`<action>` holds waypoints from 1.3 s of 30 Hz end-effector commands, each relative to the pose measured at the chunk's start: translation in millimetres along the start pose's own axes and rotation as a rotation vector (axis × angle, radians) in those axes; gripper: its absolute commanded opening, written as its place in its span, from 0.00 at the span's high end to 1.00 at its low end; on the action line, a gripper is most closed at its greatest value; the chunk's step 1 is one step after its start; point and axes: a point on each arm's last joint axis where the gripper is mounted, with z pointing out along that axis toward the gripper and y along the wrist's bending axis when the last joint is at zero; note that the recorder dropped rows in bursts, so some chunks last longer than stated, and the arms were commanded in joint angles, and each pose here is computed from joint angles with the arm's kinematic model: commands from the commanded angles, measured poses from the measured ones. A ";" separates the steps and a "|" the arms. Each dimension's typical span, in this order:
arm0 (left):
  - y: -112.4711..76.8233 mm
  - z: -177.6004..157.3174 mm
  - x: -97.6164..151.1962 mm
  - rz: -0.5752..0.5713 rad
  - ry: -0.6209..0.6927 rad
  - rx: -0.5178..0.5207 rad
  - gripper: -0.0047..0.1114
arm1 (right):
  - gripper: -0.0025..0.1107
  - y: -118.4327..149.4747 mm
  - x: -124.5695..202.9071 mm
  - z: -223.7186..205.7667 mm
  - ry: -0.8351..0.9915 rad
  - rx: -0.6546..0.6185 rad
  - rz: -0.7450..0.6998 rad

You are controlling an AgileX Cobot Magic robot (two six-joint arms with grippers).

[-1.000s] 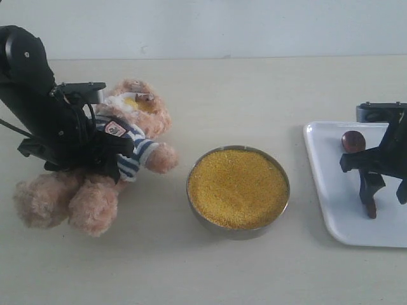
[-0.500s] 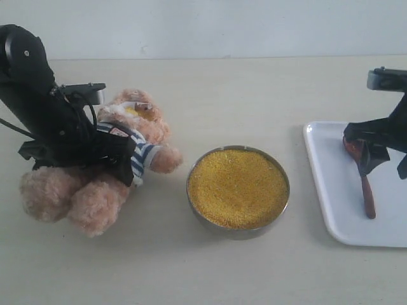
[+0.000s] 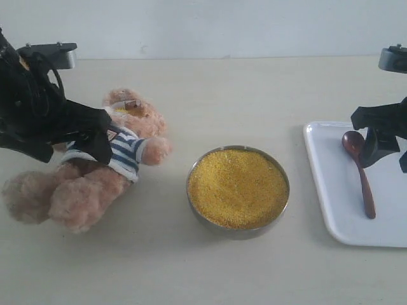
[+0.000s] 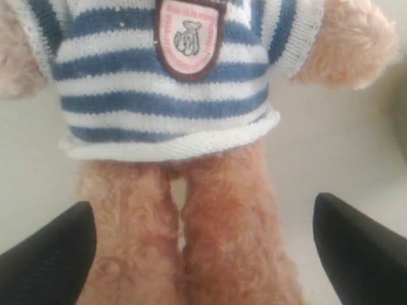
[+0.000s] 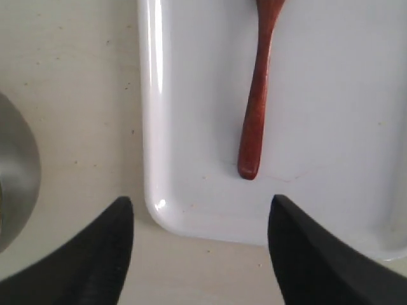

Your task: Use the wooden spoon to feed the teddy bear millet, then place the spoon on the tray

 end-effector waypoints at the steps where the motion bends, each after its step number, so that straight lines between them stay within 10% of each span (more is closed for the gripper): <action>1: 3.9 -19.0 3.9 -0.001 -0.050 -0.043 0.22 | 0.47 2.8 5.3 -8.4 -0.021 -0.035 -0.019; 12: 14.4 -61.7 16.7 -0.026 -0.178 -0.162 0.29 | 0.98 12.3 21.5 -50.1 -0.151 -0.076 -0.036; 20: 13.8 -108.8 41.7 -0.052 -0.329 -0.131 0.92 | 0.98 34.8 62.0 -100.2 -0.288 -0.100 -0.190; 31: 27.4 -171.9 170.4 -0.012 -1.002 0.066 0.93 | 0.98 34.7 176.9 -189.1 -0.793 -0.169 -0.323; 39: 42.3 -157.2 234.0 0.024 -1.279 0.109 0.93 | 0.98 26.4 200.8 -156.3 -0.928 -0.211 -0.332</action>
